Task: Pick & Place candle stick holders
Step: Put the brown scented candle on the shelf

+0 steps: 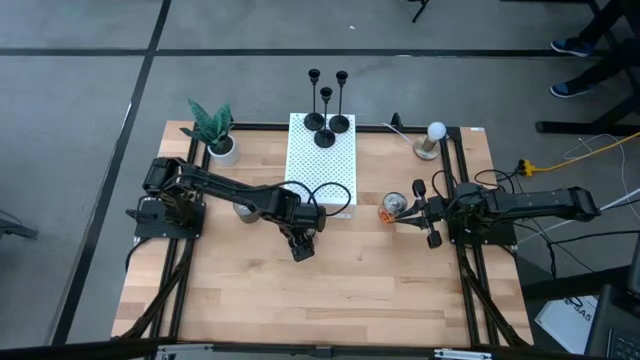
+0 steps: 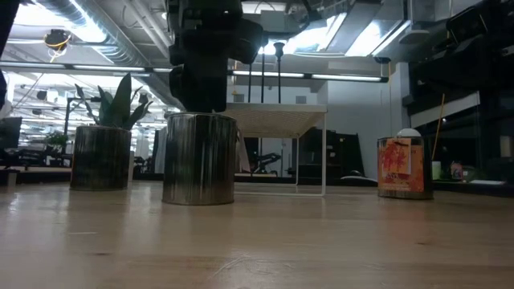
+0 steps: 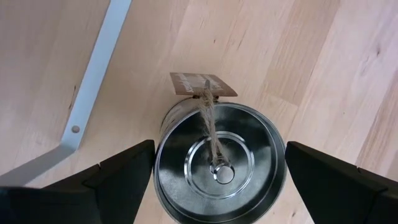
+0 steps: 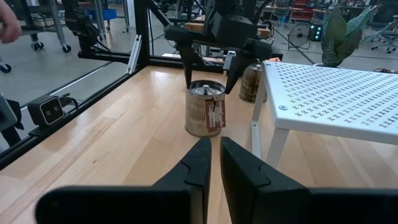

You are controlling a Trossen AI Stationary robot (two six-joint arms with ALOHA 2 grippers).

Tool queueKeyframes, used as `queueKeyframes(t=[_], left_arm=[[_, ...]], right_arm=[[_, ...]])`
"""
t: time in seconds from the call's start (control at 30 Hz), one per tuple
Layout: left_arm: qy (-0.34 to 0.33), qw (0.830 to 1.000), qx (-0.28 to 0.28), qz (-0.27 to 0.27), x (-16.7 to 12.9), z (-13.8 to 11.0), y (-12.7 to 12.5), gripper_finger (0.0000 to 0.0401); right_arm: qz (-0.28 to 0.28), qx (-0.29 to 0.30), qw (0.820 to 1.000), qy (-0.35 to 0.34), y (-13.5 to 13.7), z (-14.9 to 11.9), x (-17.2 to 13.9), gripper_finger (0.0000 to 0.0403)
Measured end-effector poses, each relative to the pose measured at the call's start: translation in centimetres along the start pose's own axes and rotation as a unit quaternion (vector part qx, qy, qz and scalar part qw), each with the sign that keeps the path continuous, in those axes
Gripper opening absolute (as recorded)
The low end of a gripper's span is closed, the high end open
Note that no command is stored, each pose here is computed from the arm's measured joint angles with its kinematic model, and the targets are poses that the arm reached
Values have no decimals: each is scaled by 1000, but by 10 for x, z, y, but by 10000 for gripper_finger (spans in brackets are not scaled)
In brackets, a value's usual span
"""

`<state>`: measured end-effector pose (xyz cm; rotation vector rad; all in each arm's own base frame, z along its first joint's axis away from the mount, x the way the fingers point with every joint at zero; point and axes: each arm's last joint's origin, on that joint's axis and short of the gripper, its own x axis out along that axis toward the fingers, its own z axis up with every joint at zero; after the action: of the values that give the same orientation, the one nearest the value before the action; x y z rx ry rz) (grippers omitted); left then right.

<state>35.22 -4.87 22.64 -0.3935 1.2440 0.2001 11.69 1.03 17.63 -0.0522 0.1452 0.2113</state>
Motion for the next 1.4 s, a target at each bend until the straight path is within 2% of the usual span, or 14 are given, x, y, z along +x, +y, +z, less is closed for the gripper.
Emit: queueKeyframes(t=[0.17, 0.33, 0.43, 0.6, 0.77, 0.93, 1.17, 1.4], left_arm=[[-7, 1000, 1, -4, 0, 1, -1, 359], [-13, 998, 64, -7, -1, 2, -1, 359], [-12, 997, 74, -12, -1, 2, -2, 359], [-7, 998, 54, -19, -1, 0, -5, 359], [-27, 999, -2, -18, -1, 3, -7, 359], [-23, 999, 34, -21, 0, 1, -8, 359], [-32, 999, 13, -23, -2, 2, -11, 364], [-30, 999, 20, -24, -2, -1, -15, 397]], right_arm=[[0, 0, 1000, 0, 0, 0, 0, 39], [0, 0, 1000, 0, 0, 0, 0, 39], [0, 0, 1000, 0, 0, 0, 0, 39], [0, 0, 1000, 0, 0, 0, 0, 39], [0, 0, 1000, 0, 0, 0, 0, 39], [0, 0, 1000, 0, 0, 0, 0, 39], [0, 0, 1000, 0, 0, 0, 0, 39], [0, 0, 1000, 0, 0, 0, 0, 39]])
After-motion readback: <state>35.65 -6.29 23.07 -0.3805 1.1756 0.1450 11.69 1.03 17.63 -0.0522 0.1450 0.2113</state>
